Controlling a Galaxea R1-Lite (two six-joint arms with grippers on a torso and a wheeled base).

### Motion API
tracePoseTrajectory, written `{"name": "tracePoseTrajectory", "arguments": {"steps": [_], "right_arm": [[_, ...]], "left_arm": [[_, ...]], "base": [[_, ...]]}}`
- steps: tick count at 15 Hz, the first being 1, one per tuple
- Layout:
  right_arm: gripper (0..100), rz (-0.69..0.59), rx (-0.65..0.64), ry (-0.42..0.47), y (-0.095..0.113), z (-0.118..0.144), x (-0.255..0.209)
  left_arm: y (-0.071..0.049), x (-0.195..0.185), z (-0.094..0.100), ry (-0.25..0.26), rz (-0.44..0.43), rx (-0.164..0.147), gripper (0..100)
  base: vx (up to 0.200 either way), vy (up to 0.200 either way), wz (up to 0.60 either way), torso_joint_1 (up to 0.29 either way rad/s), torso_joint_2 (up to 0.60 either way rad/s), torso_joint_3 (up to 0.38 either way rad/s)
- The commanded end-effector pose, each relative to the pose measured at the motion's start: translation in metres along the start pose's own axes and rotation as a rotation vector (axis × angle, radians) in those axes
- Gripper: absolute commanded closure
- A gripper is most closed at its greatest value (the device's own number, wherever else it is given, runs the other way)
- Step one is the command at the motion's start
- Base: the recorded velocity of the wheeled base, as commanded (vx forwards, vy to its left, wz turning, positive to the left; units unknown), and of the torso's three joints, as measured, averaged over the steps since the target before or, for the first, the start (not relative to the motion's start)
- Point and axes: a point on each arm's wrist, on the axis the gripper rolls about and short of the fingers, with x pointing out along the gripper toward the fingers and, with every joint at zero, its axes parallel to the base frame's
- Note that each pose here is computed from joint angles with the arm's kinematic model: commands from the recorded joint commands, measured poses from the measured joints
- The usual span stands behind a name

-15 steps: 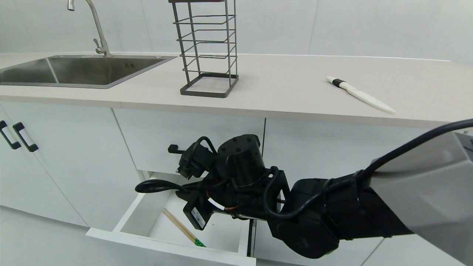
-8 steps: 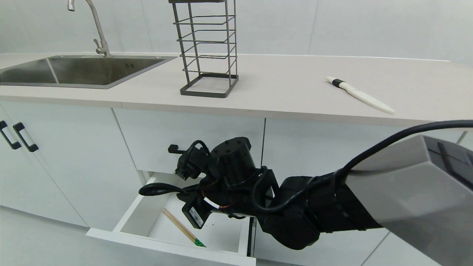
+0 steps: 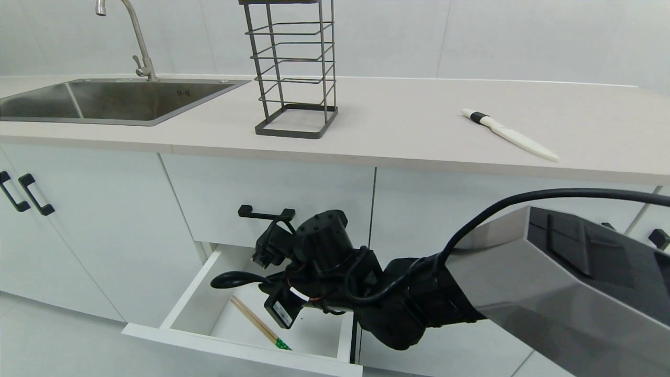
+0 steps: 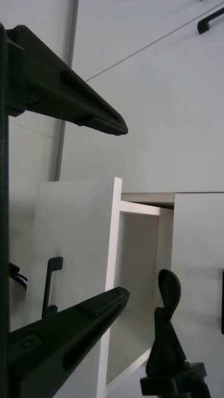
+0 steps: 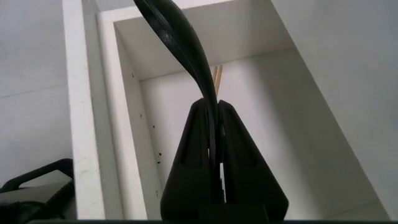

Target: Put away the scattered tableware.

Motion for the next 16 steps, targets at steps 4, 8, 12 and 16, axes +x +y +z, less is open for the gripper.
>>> {"name": "tracePoseTrajectory", "arguments": {"steps": [4, 8, 12, 16], "right_arm": [[100, -0.008, 0.011, 0.03, -0.008, -0.018, 0.024], [100, -0.011, 0.004, 0.054, -0.012, -0.03, 0.031], [100, -0.01, -0.008, 0.054, -0.013, -0.033, 0.039], [100, -0.013, -0.004, 0.069, -0.016, -0.041, 0.044]], "left_arm": [[0.0, 0.0, 0.0, 0.002, 0.0, 0.0, 0], [0.0, 0.0, 0.0, 0.002, 0.0, 0.0, 0], [0.0, 0.0, 0.0, 0.002, 0.0, 0.0, 0], [0.0, 0.0, 0.0, 0.0, 0.0, 0.0, 0]], "base": [[0.0, 0.0, 0.0, 0.0, 0.0, 0.0], [0.0, 0.0, 0.0, 0.0, 0.0, 0.0], [0.0, 0.0, 0.0, 0.0, 0.0, 0.0], [0.0, 0.0, 0.0, 0.0, 0.0, 0.0]]}}
